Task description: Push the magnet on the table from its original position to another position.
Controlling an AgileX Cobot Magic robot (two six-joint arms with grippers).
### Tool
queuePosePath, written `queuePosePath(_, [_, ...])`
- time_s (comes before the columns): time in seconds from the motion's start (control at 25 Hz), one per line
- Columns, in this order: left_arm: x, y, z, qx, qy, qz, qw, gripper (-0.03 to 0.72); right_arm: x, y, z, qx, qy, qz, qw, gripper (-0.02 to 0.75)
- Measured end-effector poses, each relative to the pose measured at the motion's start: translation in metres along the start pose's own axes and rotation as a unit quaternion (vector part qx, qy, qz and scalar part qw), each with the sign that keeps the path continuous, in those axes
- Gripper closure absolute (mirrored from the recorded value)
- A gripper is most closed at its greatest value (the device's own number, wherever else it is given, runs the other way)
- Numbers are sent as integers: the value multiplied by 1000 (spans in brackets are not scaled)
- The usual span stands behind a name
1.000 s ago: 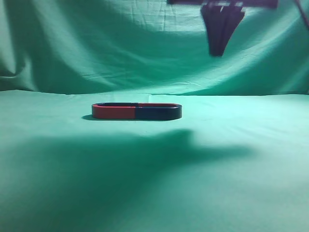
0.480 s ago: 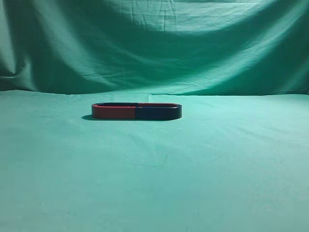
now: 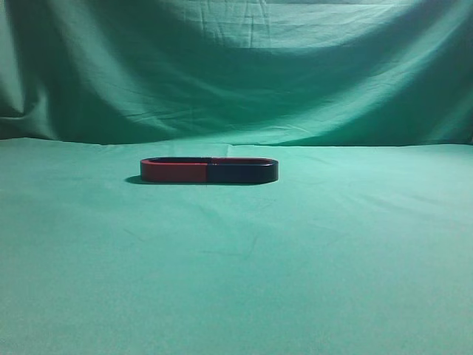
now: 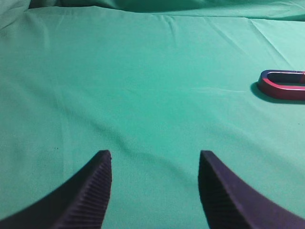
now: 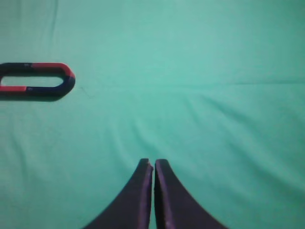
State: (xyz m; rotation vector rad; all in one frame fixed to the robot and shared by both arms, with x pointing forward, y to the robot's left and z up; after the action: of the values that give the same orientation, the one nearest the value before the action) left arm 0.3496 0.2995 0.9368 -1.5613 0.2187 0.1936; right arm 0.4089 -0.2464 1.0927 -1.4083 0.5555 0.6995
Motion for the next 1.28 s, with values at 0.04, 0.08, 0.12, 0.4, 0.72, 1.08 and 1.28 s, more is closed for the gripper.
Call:
queuePosePath(0.04, [0,0,0,0,0,0,1000,316,-2,7,-3,1,-8,-14,1000,738])
queuePosePath(0.08, [0,0,0,0,0,0,1000,316,-6,14,-6,3,-16,-31,999,738])
queuePosePath(0.12, [0,0,0,0,0,0,1000,316,-10,21,-9,5,-23,-46,999,738])
queuePosePath(0.4, [0,0,0,0,0,0,1000,316,-29,67,-25,33,-60,-68,995,738])
queuePosePath(0.72, [0,0,0,0,0,0,1000,316,-42,74,-28,-72,-67,-98,990,738])
queuePosePath(1.08, [0,0,0,0,0,0,1000,316,-35,75,-28,-92,-68,-182,977,241])
queuePosePath(1.28, [0,0,0,0,0,0,1000,316,-5,95,-34,-44,-56,-262,962,241])
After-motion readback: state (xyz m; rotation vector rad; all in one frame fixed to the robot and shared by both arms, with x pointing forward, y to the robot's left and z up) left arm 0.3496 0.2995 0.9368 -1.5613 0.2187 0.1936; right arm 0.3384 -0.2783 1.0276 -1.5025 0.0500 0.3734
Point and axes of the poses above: a point on each arm's last joint axis where the gripper is mounted, x pointing out along that axis toward the gripper, z along the wrist's bending axis when the last joint is at zero, y = z × x, the point moved 6 cm from there along x, pointing out along that axis toward the gripper, and after that the axes turned 2 degrees about x, right-handed, at the moved point
